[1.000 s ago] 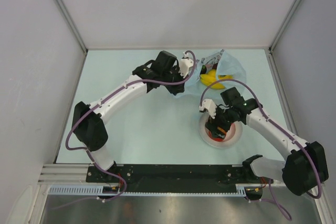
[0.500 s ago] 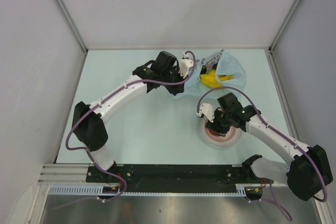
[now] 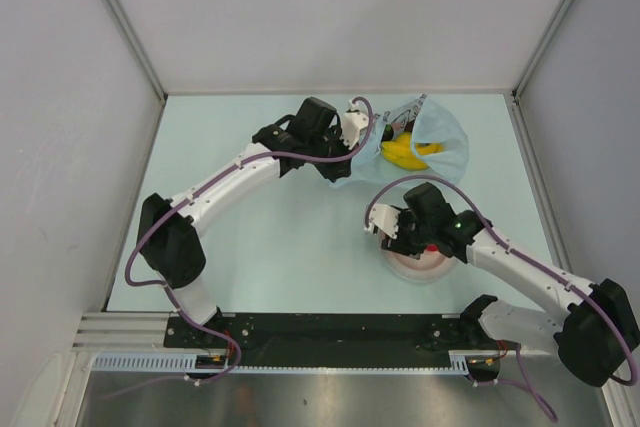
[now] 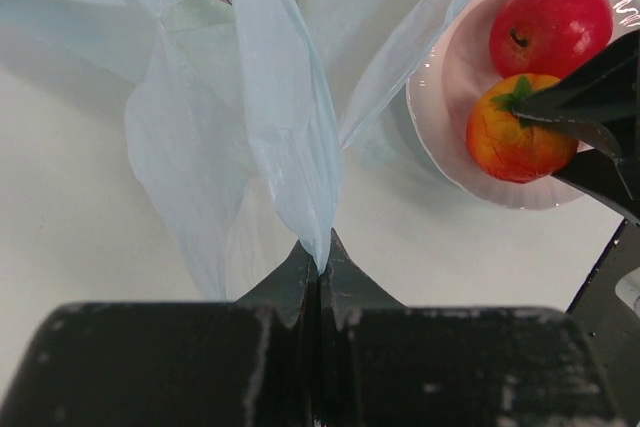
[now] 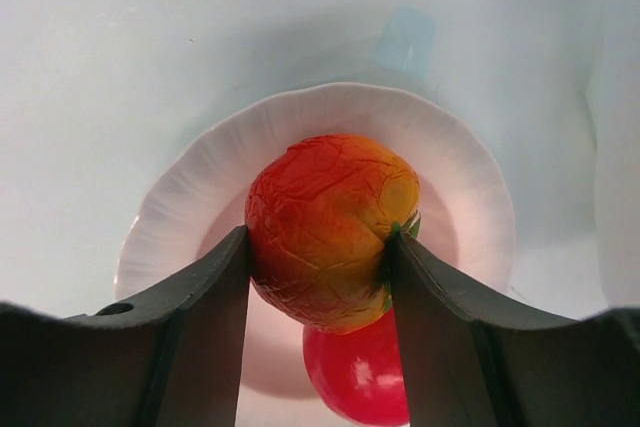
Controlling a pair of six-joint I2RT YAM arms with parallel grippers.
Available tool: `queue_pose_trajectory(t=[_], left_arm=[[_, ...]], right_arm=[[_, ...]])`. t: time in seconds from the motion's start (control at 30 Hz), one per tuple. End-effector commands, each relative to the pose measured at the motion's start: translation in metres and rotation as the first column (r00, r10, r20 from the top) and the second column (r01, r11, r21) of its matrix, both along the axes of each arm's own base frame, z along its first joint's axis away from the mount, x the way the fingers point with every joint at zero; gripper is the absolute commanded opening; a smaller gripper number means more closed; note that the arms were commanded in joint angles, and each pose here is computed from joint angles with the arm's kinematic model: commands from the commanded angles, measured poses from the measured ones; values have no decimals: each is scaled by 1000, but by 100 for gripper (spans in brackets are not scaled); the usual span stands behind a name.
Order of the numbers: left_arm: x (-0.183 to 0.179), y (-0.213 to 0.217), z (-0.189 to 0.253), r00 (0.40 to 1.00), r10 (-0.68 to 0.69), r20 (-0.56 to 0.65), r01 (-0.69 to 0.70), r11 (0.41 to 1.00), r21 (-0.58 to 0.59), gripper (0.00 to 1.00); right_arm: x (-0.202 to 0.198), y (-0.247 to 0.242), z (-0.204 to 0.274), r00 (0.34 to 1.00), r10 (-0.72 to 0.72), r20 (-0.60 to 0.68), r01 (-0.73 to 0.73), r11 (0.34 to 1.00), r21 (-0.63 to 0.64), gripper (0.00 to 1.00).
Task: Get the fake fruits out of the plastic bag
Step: Adjust the fake fruit on the plate, then take out the fake fruit from the plastic bag.
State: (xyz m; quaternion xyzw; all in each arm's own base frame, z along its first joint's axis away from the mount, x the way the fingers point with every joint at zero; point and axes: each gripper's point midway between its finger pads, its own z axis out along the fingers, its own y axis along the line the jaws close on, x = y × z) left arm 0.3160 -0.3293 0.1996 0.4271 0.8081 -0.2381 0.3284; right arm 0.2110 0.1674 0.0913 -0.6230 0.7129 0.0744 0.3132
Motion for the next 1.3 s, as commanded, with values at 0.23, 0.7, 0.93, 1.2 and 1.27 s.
queue_pose_trajectory(t=[0.23,0.7,0.93,1.2,1.27], left_arm=[[0,-5,13,1000,-20,19,21,999,-37,0],[-1,-4,18,1000,-18,4,18,998,-54,0],[-8,0,25,999,-31,18,32,997,-68,0],[-8,8,24,999,-18,43,19,999,-43,0],[-6,10,24,999,-10,53,11,999,-36,0]], right_arm=[[25,7,34,987,-77,142,65,994,86,92],[134,20,131,910,-380,167,287,866,409,72],[211,12,87,850,-446,278,363,881,303,59],[264,-8,66,805,-471,360,410,881,236,62],[272,-16,59,806,-465,366,414,885,214,62]])
